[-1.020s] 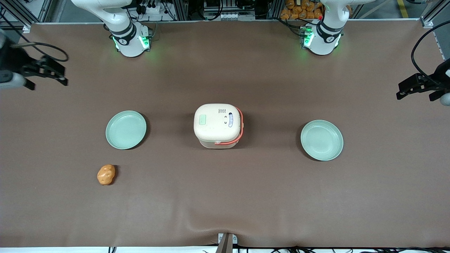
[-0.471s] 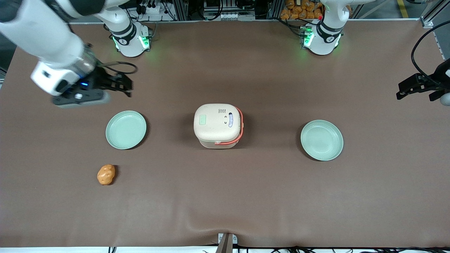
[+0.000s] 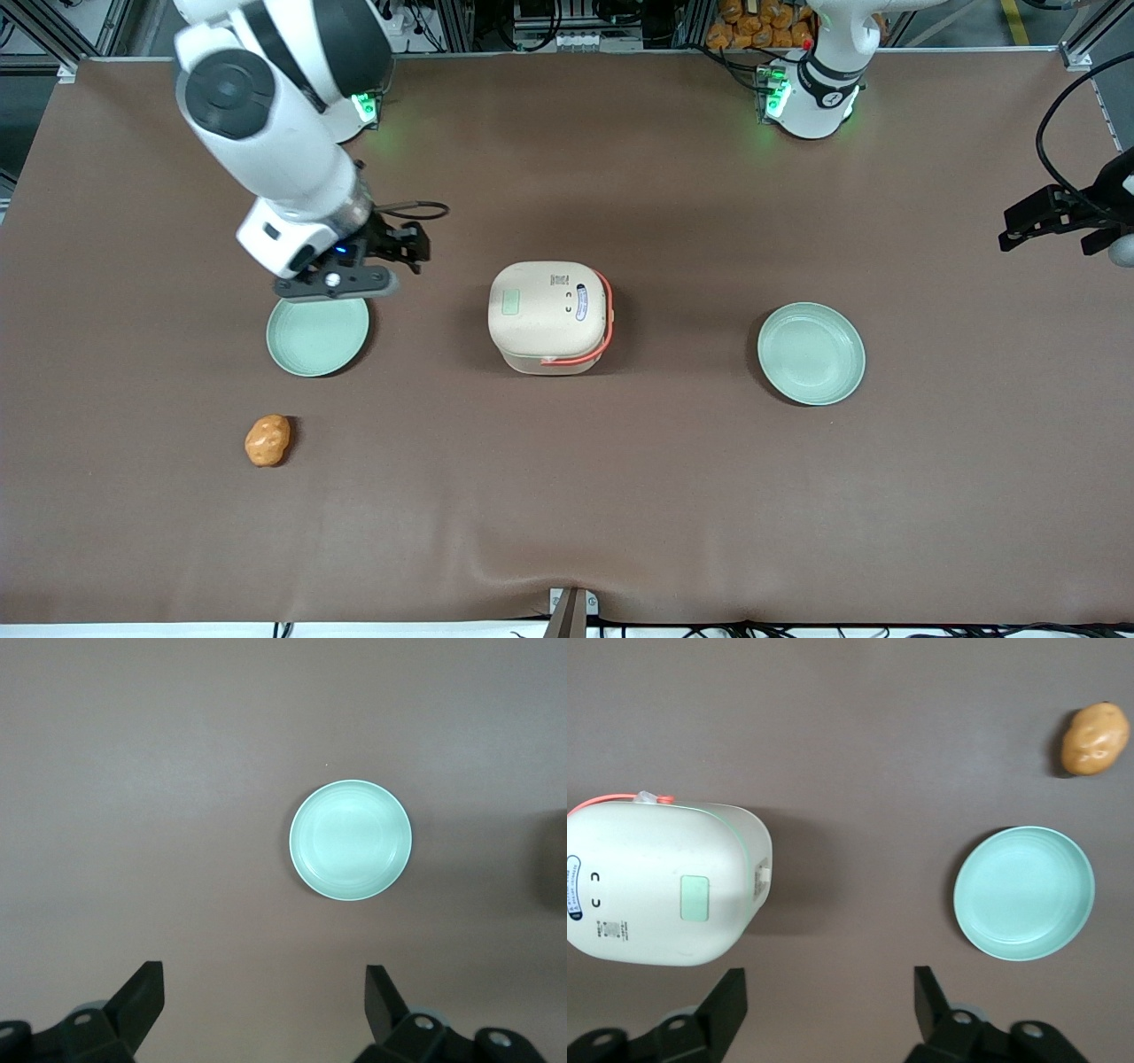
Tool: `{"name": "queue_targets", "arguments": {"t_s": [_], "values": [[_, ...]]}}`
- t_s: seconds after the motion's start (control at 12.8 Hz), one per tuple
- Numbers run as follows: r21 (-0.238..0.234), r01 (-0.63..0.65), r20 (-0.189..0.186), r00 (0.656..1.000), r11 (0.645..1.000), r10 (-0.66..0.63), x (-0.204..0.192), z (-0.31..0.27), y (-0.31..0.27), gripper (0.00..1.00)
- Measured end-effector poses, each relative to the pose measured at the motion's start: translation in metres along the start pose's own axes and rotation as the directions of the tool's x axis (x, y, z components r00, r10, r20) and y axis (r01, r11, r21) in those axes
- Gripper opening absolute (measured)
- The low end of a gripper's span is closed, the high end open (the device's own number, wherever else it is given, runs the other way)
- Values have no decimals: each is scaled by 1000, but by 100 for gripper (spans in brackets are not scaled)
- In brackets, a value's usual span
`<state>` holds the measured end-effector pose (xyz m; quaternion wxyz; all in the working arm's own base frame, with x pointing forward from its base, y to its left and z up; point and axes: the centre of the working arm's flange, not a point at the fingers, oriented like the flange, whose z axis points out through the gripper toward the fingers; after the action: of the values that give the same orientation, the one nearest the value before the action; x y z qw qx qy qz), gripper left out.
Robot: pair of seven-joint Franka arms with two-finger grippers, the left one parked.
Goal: Press rice cooker button with right arm
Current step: 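Move the right gripper over the rice cooker toward its green button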
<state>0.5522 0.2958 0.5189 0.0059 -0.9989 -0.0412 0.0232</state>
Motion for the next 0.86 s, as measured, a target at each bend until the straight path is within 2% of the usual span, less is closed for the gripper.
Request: {"name": "queue_targets", "arguments": {"t_s": [0.24,0.63,0.71,0.78,0.86], "values": [[0,5,9,1000,1000,-5,6,20,-11,66],[9,-49,2,999,999,49,8,51,-46,58],[7,-62,3,998,998,62,7,57,-53,52],[5,-82,6,997,997,82,6,61,-58,52],[4,-95,8,995,995,95,5,63,-61,44]]}}
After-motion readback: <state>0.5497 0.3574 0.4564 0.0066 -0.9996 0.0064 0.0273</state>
